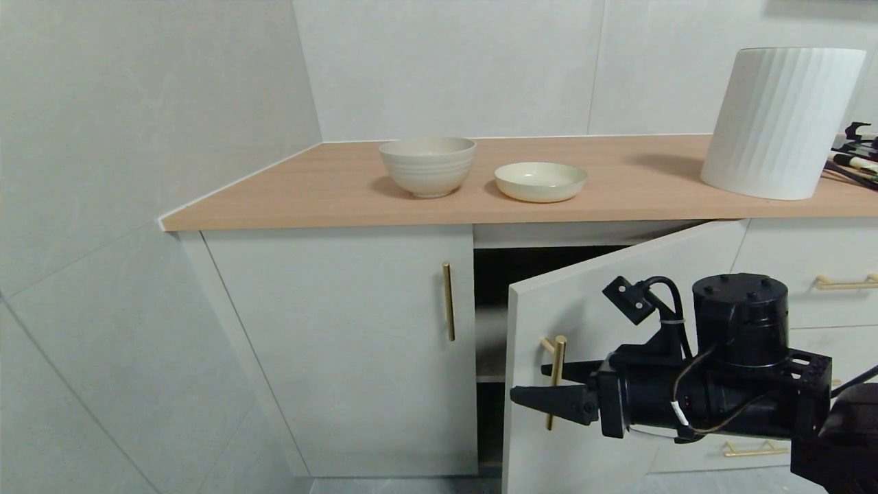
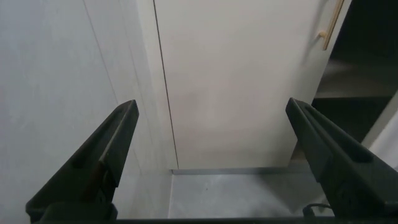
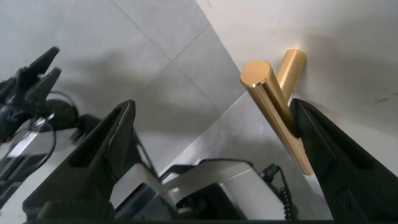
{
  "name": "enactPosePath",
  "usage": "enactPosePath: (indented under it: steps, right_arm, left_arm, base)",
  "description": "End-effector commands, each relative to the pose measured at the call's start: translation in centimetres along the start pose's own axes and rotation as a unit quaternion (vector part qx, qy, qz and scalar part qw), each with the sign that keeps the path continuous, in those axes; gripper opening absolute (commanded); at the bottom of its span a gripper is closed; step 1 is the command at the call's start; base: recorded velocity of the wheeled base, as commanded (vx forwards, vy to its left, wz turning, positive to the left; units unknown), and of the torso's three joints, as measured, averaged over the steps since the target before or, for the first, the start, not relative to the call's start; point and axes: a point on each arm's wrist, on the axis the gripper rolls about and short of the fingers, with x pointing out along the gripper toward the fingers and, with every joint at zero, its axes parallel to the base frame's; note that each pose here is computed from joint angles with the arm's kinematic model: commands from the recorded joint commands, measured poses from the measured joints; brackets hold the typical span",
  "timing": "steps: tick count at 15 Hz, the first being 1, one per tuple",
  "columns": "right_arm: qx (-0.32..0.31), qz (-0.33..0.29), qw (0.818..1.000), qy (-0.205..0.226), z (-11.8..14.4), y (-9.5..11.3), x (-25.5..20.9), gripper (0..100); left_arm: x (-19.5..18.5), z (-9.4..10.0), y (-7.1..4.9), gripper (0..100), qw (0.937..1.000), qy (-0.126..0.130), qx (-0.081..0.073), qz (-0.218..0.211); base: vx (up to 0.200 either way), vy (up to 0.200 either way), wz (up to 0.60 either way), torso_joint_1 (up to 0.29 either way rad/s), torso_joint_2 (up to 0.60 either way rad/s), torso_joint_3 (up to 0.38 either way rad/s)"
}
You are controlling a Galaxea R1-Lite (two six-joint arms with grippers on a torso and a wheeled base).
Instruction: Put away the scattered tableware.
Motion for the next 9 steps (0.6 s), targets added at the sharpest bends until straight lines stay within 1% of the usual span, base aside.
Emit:
enactPosePath:
  steps: [1,2,3,4,5,6,7,8,9]
  right_arm:
    - [-0.004,0.010,1.000,-0.002,0.0,0.5,-0.6,100]
    - [-0.006,0.015,1.000,0.001,-0.1,0.8,-0.5,100]
    - [-0.006,0.017,1.000,0.001,-0.1,0.9,-0.6,100]
    - [-0.008,0.019,1.000,0.000,0.0,1.0,-0.6,100]
    - [-0.009,0.020,1.000,0.000,0.0,1.1,-0.6,100]
    - [-0.008,0.020,1.000,0.000,-0.1,1.1,-0.6,100]
    - [-0.008,0.020,1.000,0.000,-0.1,1.2,-0.7,100]
    - [-0.008,0.021,1.000,-0.001,-0.1,1.3,-0.8,100]
    - [-0.008,0.021,1.000,0.000,-0.1,1.3,-0.8,100]
  left_arm:
    - [-0.6,1.9,0.0,100,0.9994,-0.033,-0.002,-0.008]
    - [-1.3,4.3,-0.2,100,0.9979,-0.045,-0.002,-0.047]
    - [-1.5,7.0,-0.3,100,0.9949,-0.023,-0.008,-0.098]
    - [-1.0,8.7,-0.5,100,0.9886,0.015,-0.023,-0.148]
    - [-0.6,9.7,-0.6,100,0.9827,0.030,-0.033,-0.180]
    - [1.5,12.6,-0.9,100,0.9609,0.070,-0.071,-0.258]
    - [3.6,14.5,-1.2,100,0.9449,0.091,-0.098,-0.299]
    - [5.4,15.5,-1.3,100,0.9339,0.109,-0.115,-0.321]
    - [8.8,16.1,-1.5,100,0.9167,0.135,-0.130,-0.353]
  base:
    - [0.000,0.000,0.00,0.000,0.00,0.000]
    - [0.000,0.000,0.00,0.000,0.00,0.000]
    - [0.000,0.000,0.00,0.000,0.00,0.000]
    - [0.000,0.000,0.00,0.000,0.00,0.000]
    - [0.000,0.000,0.00,0.000,0.00,0.000]
    - [0.000,0.000,0.00,0.000,0.00,0.000]
    - [0.000,0.000,0.00,0.000,0.00,0.000]
    - [0.000,0.000,0.00,0.000,0.00,0.000]
    - [0.000,0.000,0.00,0.000,0.00,0.000]
